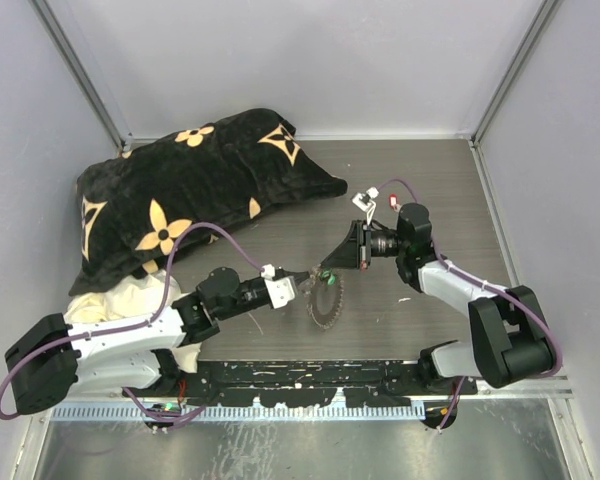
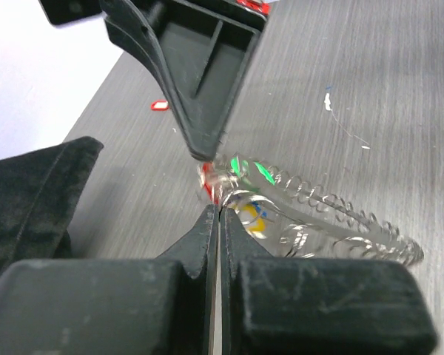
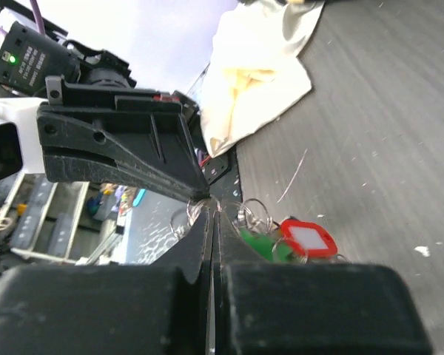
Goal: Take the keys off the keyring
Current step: Remove the key from the keyring.
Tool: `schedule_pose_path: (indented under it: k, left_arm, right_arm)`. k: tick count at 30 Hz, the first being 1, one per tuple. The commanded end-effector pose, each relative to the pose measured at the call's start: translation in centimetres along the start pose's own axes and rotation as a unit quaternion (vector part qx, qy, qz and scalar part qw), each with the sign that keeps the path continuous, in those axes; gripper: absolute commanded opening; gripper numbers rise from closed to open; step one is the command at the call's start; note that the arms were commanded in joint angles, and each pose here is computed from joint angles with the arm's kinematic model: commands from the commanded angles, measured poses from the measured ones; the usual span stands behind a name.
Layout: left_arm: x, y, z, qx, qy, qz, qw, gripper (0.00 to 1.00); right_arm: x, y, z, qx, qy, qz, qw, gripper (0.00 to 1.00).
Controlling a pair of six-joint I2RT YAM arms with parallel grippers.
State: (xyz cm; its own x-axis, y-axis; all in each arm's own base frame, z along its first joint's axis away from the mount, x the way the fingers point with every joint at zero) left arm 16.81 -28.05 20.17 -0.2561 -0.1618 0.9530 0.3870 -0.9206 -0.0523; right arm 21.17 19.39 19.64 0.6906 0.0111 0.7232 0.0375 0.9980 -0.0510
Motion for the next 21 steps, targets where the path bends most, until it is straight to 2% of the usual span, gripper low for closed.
schedule_pose_path:
  k: [1, 8, 10, 13, 14, 15, 18, 20, 21]
  left_arm:
    - [0.1, -0.7, -0.6, -0.003, -0.014, -0.011, 1.0, 0.0]
    - [0.4, -0.5, -1.0, -0.013, -0.04, -0.029, 0.999, 0.0]
    - [0.3, -0.5, -0.9, -0.004, -0.043, -0.028, 0.999, 0.0]
    - [0.5, -0.7, -0.5, 0.006, -0.029, -0.037, 0.999, 0.0]
    - [0.7, -0.8, -0.4, 0.006, -0.022, -0.039, 0.999, 0.0]
    - [0.9, -0.8, -0.3, 0.006, -0.011, -0.043, 0.999, 0.0]
    - [1.8, -0.9, 0.0, 0.006, 0.007, -0.05, 0.999, 0.0]
    - [2.4, -0.8, 0.2, 0.003, 0.013, -0.055, 0.998, 0.0]
    - [2.7, -0.8, 0.2, 0.001, 0.014, -0.057, 0.998, 0.0]
  right_arm:
    - [2.8, -0.4, 1.3, -0.008, -0.07, -0.049, 0.996, 0.01]
    - [2.8, -0.3, 1.5, 0.004, -0.08, -0.05, 0.996, 0.01]
    - [2.1, 0.0, 1.6, 0.017, -0.111, -0.023, 0.993, 0.01]
    - [1.7, 0.2, 1.3, 0.016, -0.212, 0.035, 0.977, 0.03]
    - [1.7, 0.2, 1.2, 0.008, -0.249, 0.061, 0.967, 0.11]
    - [1.8, 0.2, 0.9, 0.009, -0.329, 0.088, 0.94, 0.21]
    - [2.5, -0.4, 1.2, -0.005, -0.418, 0.132, 0.899, 0.55]
    - [2.8, -0.6, 1.4, 0.004, -0.469, 0.142, 0.872, 0.69]
    - [2.7, -0.5, 1.5, 0.016, -0.489, 0.149, 0.859, 0.73]
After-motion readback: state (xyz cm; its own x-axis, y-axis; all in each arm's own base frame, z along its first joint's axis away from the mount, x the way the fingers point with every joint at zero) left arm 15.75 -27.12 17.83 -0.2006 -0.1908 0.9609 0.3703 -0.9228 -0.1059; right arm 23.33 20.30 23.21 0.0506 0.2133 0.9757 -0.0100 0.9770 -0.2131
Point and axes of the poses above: each gripper's point midway between its finger pads, its own y axis out along the fingers, its own z axis along the line the jaws close on, x = y × z, the point moved 5 cm from there along -y, back along the fingers, and after that the axes turned 7 degrees about -y, right-handed, at the moved point
